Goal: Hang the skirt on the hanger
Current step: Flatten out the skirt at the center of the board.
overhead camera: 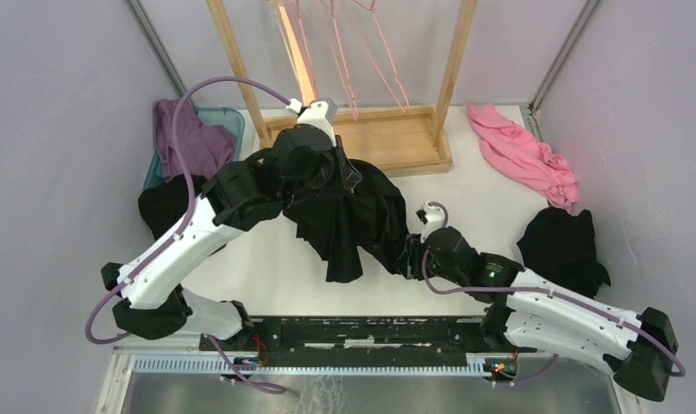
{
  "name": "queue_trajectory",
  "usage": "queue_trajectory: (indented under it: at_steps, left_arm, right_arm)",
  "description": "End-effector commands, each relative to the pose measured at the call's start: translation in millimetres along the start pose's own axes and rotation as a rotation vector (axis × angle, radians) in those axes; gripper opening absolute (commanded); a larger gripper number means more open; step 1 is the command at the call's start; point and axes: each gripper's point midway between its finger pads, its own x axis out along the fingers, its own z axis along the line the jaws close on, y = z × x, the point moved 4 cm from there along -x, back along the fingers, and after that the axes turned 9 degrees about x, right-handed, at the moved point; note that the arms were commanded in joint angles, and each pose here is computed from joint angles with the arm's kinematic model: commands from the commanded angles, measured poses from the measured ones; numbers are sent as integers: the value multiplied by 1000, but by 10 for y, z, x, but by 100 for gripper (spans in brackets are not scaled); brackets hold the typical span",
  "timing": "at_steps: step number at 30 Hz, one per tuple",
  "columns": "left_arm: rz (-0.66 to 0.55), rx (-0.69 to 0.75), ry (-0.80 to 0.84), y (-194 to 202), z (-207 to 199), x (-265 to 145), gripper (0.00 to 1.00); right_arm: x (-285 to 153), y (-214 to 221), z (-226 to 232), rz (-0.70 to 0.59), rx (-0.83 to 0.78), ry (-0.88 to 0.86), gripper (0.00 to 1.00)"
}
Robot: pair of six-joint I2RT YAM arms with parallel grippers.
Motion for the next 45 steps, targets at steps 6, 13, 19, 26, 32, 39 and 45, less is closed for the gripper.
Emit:
queue_trajectory:
  at_steps: [6, 13, 19, 26, 32, 39, 45]
  left_arm:
    - [-136, -16, 68, -367, -63, -190, 3]
    - [-233, -77, 131, -622, -17, -595, 5]
    - [-287, -161, 170, -615, 65, -848, 5]
    - [-460, -348, 98, -330, 611, -1141, 6]
    - [-405, -407, 65, 29, 731, -888, 7]
    - [-393, -450, 53, 318, 793, -547, 7]
    - [-460, -423, 37, 184, 745, -379, 6]
  right_arm:
    - [1, -231, 177, -64, -7, -19, 4]
    - [-800, -1101, 285, -269, -153, 166, 1]
    - [-1307, -1696, 523, -351, -267, 252, 1]
    - [-1587, -2036, 681, -384, -329, 303, 1]
    - [-1531, -1958, 680, -342, -331, 285, 1]
    - [-1499, -1908, 599, -328, -337, 318, 1]
    - [-1238, -2093, 573, -341, -345, 391, 1]
